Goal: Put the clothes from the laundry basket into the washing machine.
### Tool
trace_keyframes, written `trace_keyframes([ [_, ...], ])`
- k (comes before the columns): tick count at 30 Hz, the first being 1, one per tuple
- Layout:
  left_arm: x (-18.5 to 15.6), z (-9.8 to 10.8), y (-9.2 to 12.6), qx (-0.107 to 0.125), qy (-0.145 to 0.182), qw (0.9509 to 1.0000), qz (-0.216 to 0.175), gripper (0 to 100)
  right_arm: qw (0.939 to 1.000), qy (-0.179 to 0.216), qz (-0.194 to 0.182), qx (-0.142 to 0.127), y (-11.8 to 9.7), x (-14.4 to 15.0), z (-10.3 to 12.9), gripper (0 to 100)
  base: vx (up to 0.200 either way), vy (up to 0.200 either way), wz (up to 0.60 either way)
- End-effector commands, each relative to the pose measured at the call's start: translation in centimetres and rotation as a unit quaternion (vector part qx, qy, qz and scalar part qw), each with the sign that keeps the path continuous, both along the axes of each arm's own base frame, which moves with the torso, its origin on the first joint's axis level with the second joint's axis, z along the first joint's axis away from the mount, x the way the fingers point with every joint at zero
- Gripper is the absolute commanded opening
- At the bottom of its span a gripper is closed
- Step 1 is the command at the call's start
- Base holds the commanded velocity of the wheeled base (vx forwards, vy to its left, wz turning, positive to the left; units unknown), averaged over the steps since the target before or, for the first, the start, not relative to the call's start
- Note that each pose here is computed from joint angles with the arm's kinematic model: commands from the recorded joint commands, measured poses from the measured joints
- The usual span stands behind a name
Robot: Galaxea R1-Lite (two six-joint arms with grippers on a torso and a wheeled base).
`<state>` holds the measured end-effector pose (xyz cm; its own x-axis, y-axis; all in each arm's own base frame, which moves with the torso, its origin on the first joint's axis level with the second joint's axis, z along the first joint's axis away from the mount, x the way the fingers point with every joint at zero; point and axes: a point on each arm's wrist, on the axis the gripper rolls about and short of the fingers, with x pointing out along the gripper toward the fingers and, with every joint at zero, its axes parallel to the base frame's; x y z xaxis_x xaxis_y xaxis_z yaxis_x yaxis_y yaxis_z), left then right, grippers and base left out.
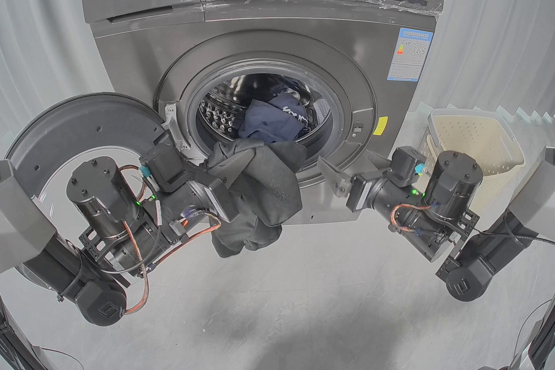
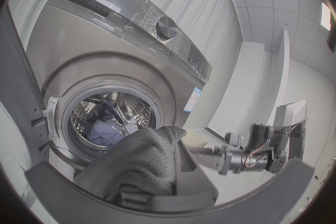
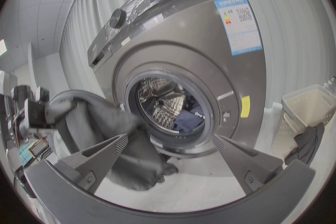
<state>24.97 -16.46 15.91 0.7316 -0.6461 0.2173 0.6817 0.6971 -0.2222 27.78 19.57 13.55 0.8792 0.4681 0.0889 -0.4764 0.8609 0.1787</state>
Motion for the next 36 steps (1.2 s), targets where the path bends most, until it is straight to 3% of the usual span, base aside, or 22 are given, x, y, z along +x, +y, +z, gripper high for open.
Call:
trace_keyframes([
  [1, 0.0, 1.7, 0.1, -0.02, -0.025, 0.9995, 0.001, 0, 0.9991, 0.032, 0.014, -0.024, -0.4, -1.4, -1.7, 100, 0.0, 0.0, 0.0],
  [19, 0.0, 2.4, -0.2, -0.038, -0.031, 0.9988, -0.003, 0, 0.9941, 0.071, 0.056, -0.06, 1.8, -1.2, -5.5, 100, 0.0, 0.0, 0.0],
  [30, -1.1, 3.4, -0.3, -0.056, -0.035, 0.9977, -0.019, 0, 0.9916, 0.038, 0.105, -0.065, 2.7, 1.6, -6.5, 100, 0.0, 0.0, 0.0],
  [36, -1.3, 3.4, -0.5, -0.056, -0.035, 0.9975, -0.025, 0, 0.9892, 0.006, 0.138, -0.05, 4.2, 2.9, -5.8, 100, 0.0, 0.0, 0.0],
])
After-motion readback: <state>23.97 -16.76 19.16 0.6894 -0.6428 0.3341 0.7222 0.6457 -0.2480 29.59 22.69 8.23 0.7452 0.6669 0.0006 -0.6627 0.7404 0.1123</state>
